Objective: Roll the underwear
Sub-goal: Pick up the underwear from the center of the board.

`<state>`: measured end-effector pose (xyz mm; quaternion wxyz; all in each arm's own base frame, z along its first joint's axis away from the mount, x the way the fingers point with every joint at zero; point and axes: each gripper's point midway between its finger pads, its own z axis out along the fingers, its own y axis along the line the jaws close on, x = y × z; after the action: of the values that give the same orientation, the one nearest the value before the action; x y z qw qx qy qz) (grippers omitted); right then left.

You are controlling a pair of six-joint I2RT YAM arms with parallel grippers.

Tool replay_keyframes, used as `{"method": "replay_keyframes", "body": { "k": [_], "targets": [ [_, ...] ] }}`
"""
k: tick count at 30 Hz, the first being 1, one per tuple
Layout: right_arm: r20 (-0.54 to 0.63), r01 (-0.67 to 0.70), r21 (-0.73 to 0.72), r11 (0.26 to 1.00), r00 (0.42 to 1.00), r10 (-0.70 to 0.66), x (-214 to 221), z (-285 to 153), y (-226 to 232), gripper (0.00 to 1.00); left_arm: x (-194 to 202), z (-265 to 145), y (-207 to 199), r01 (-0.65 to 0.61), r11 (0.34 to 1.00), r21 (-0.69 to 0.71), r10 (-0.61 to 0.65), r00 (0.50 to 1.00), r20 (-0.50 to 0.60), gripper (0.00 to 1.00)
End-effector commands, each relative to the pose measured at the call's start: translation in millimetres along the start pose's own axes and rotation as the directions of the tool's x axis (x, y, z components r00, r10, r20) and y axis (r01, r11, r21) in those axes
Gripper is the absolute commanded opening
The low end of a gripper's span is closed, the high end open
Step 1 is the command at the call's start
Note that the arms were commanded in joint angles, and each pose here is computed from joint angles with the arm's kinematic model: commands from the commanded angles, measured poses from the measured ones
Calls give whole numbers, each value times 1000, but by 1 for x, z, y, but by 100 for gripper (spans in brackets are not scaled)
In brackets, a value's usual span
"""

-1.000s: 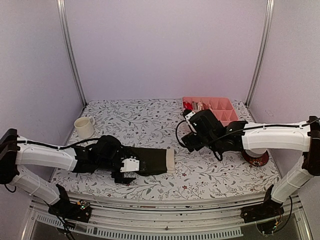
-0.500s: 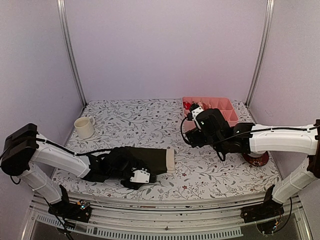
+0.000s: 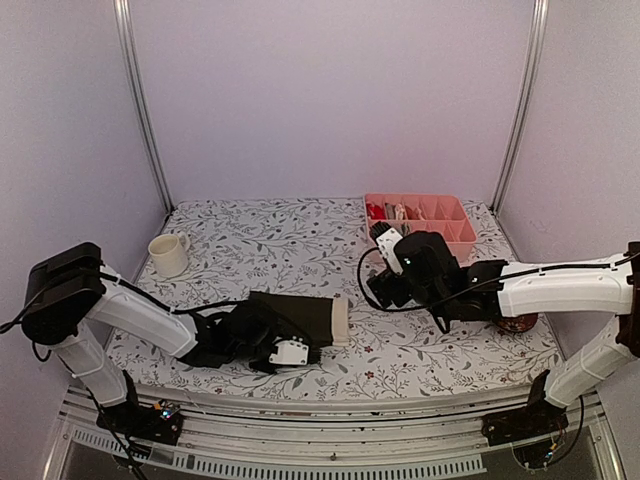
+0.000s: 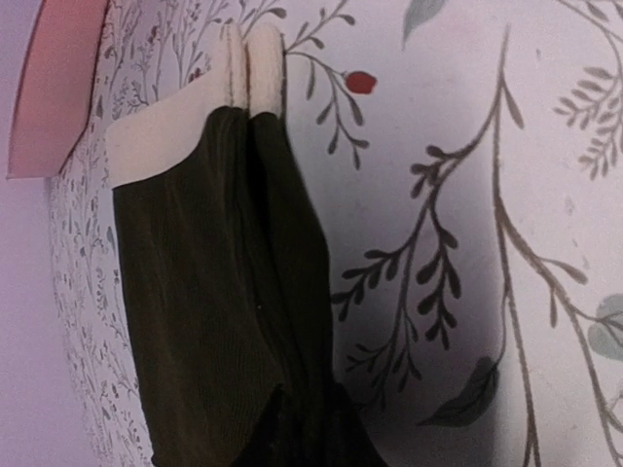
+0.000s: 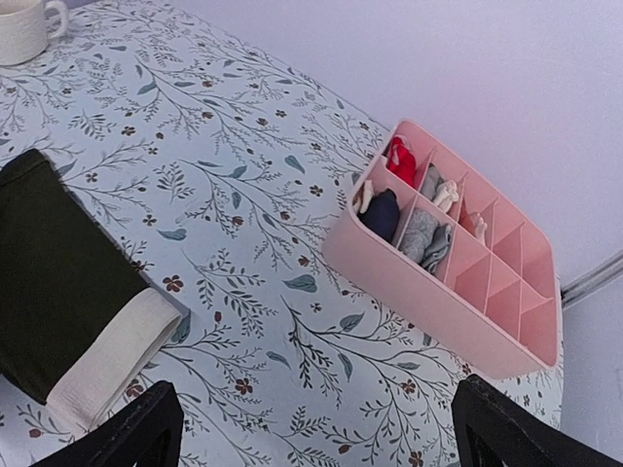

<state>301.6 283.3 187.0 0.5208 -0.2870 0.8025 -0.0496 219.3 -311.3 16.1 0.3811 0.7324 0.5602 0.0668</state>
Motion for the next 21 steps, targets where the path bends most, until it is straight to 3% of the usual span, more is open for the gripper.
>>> {"method": "replay_keyframes", "body": {
  "k": [1, 3, 6, 13, 18, 21],
  "targets": [
    [173, 140, -162, 977, 979, -111, -18, -19, 40, 99, 16, -6, -28, -5, 992, 126, 10, 999, -39, 10],
    [214, 199, -240, 950, 965, -149, -15, -22, 58, 99, 10, -13, -23, 11, 990, 139, -11, 1000, 1, 2],
    [256, 288, -344, 894, 944, -206, -4, -25, 87, 99, 4, -22, -12, 39, 986, 162, -48, 998, 47, 0],
    [468, 566, -402, 719, 802, -370, 26, -53, 142, 99, 5, -33, 1, 80, 973, 218, -103, 990, 95, 0],
    [503, 664, -427, 614, 739, -449, 51, -59, 172, 99, 4, -38, 11, 106, 966, 236, -137, 983, 120, 0],
    [505, 697, -407, 590, 710, -490, 60, -57, 183, 99, 2, -42, 17, 116, 964, 240, -151, 979, 136, 0]
  ]
}}
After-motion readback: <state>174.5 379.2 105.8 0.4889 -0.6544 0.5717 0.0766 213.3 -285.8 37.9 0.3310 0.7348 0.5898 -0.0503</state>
